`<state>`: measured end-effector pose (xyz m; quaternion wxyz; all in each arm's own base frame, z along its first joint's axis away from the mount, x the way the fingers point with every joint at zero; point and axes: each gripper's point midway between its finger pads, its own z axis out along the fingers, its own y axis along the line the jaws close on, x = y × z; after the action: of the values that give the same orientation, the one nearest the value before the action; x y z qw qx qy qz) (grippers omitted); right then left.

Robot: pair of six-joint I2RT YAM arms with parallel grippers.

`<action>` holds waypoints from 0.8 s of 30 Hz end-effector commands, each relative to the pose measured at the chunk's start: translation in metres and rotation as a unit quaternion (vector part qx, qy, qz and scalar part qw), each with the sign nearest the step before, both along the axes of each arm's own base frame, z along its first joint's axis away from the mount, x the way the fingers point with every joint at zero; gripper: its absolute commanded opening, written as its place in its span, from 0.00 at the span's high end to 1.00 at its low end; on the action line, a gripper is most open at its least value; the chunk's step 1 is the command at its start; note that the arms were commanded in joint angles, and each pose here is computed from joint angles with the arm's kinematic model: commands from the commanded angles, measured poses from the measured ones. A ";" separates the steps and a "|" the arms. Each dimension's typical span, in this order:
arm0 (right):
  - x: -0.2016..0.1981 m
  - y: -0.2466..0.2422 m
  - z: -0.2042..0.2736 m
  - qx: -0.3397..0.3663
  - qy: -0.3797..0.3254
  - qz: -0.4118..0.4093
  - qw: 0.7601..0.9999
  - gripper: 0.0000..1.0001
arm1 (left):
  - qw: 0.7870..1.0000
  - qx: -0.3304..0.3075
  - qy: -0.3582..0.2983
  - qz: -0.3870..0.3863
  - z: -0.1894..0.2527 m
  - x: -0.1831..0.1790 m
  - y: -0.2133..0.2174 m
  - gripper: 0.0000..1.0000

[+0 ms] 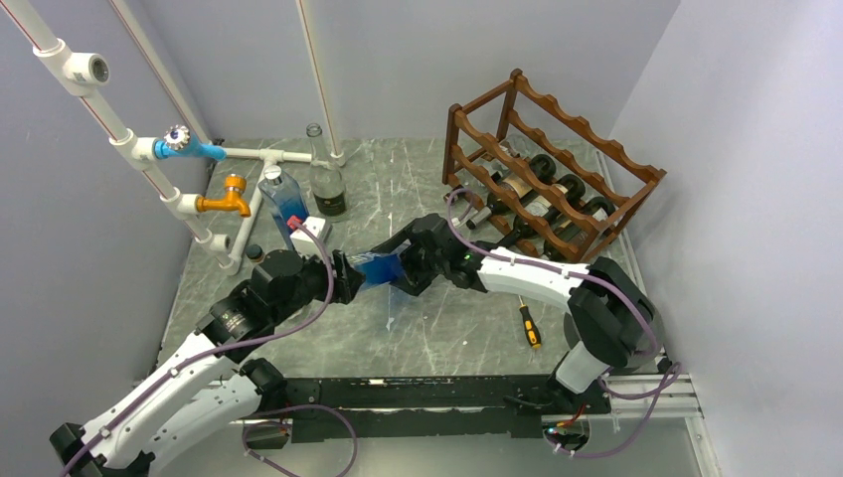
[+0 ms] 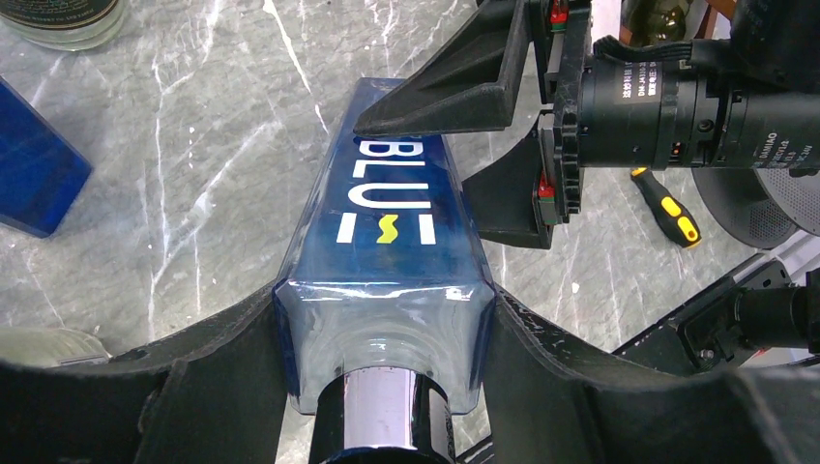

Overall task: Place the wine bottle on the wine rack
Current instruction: Pick up the wine bottle from the center of the board.

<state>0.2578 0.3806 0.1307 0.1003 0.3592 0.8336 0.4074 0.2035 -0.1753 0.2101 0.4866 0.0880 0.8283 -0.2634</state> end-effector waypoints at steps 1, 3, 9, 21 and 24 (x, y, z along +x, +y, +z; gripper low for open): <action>0.010 0.009 0.039 0.049 -0.050 -0.011 0.998 0.24 | 0.997 -0.055 -0.048 -0.017 0.035 0.003 -0.014 1.00; 0.011 0.009 0.044 0.062 -0.052 -0.017 0.997 0.30 | 0.997 -0.054 -0.047 -0.018 0.034 0.002 -0.015 1.00; 0.000 0.023 0.050 0.095 -0.024 0.012 0.995 0.14 | 0.997 -0.040 -0.057 -0.015 0.036 0.005 -0.013 1.00; 0.008 0.035 0.058 0.155 0.029 -0.036 0.987 0.02 | 0.996 -0.036 -0.078 0.025 0.038 0.010 -0.013 1.00; 0.015 0.037 0.065 0.182 0.038 -0.043 0.982 0.08 | 0.994 -0.036 -0.101 0.032 0.049 0.011 -0.012 1.00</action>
<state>0.2555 0.3958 0.1429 0.0442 0.4135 0.7912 0.4485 0.2035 -0.1794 0.2098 0.5106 0.1010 0.8210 -0.2348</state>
